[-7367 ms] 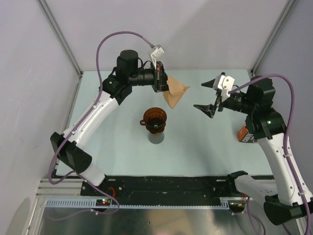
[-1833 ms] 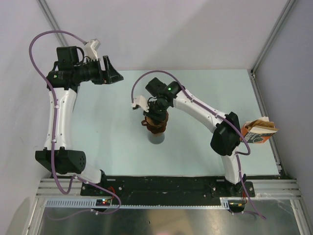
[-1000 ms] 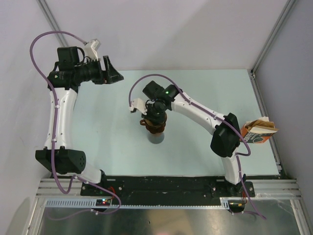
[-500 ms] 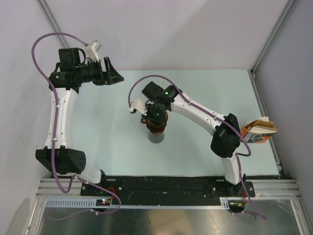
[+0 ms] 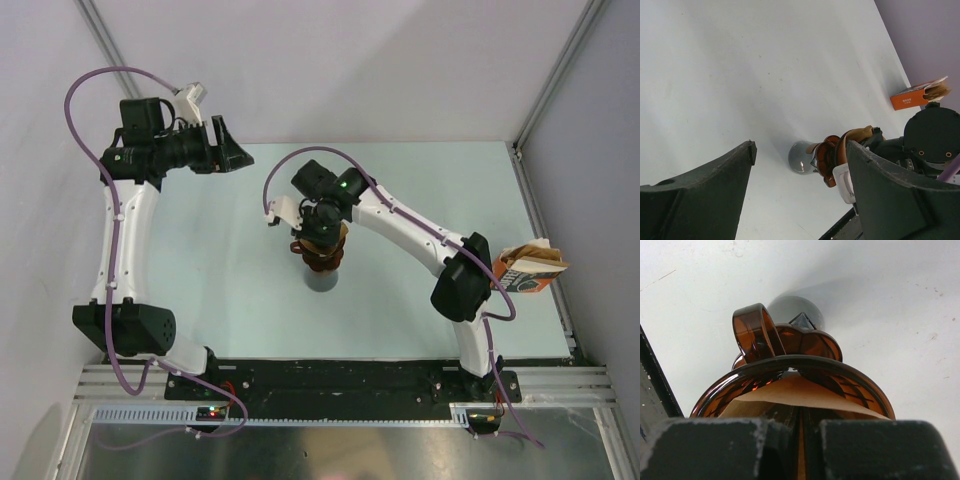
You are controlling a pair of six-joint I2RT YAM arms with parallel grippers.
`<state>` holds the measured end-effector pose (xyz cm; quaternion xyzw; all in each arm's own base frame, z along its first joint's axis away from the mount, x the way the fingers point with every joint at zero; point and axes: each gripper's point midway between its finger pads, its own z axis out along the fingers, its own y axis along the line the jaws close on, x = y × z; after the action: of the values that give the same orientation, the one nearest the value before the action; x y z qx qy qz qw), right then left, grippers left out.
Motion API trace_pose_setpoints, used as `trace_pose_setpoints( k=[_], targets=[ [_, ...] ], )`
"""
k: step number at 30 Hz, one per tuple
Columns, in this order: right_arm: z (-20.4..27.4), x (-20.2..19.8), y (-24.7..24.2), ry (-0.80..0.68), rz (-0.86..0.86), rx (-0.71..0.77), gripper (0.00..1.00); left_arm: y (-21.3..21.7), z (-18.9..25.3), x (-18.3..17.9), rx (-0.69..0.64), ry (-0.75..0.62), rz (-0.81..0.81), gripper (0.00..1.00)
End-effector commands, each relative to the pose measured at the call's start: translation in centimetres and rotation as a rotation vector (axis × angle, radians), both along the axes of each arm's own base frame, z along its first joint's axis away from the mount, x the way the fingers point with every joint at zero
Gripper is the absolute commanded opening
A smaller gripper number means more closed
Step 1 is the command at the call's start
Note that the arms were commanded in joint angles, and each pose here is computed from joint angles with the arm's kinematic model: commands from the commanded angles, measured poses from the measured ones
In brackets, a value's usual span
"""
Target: Place the coffee filter in the dripper
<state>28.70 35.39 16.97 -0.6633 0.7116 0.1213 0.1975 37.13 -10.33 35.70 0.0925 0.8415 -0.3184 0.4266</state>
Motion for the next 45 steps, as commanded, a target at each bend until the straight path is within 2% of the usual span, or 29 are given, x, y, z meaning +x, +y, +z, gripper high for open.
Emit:
trace_pose_setpoints(
  k=[1,5,17,23,27,31,37,41,45],
  targets=[
    [2.4,0.3,0.0,-0.039,0.002,0.033,0.07,-0.1,1.9,-0.8,-0.019,-0.064,-0.012,0.80],
    [2.8,0.3,0.0,-0.045,0.002,0.040,0.13,-0.2,1.7,-0.9,-0.020,-0.059,-0.014,0.80],
    [6.2,-0.1,0.5,-0.088,0.020,0.092,0.18,-0.3,1.7,-0.9,-0.017,-0.071,-0.029,0.81],
    [9.8,-0.3,0.7,-0.146,0.025,0.160,0.20,-0.5,1.2,-1.0,-0.020,-0.063,-0.048,0.80],
    [12.8,-0.7,-0.3,-0.141,0.006,0.256,0.22,-1.2,0.3,-1.4,-0.040,-0.041,-0.096,0.77],
    [14.7,-1.2,-2.2,-0.061,-0.052,0.384,0.25,-2.8,-0.5,-2.3,-0.089,-0.002,-0.173,0.68],
    [16.6,-1.5,-3.7,0.159,-0.150,0.625,0.26,-7.8,-2.4,-6.0,-0.160,0.075,-0.390,0.43],
    [16.0,-1.1,-3.7,0.266,-0.202,0.671,0.25,-10.3,-3.9,-8.0,-0.171,0.136,-0.476,0.26],
    [15.2,-0.9,-3.0,0.321,-0.223,0.682,0.25,-12.3,-5.6,-9.5,-0.164,0.194,-0.538,0.17]
  ],
)
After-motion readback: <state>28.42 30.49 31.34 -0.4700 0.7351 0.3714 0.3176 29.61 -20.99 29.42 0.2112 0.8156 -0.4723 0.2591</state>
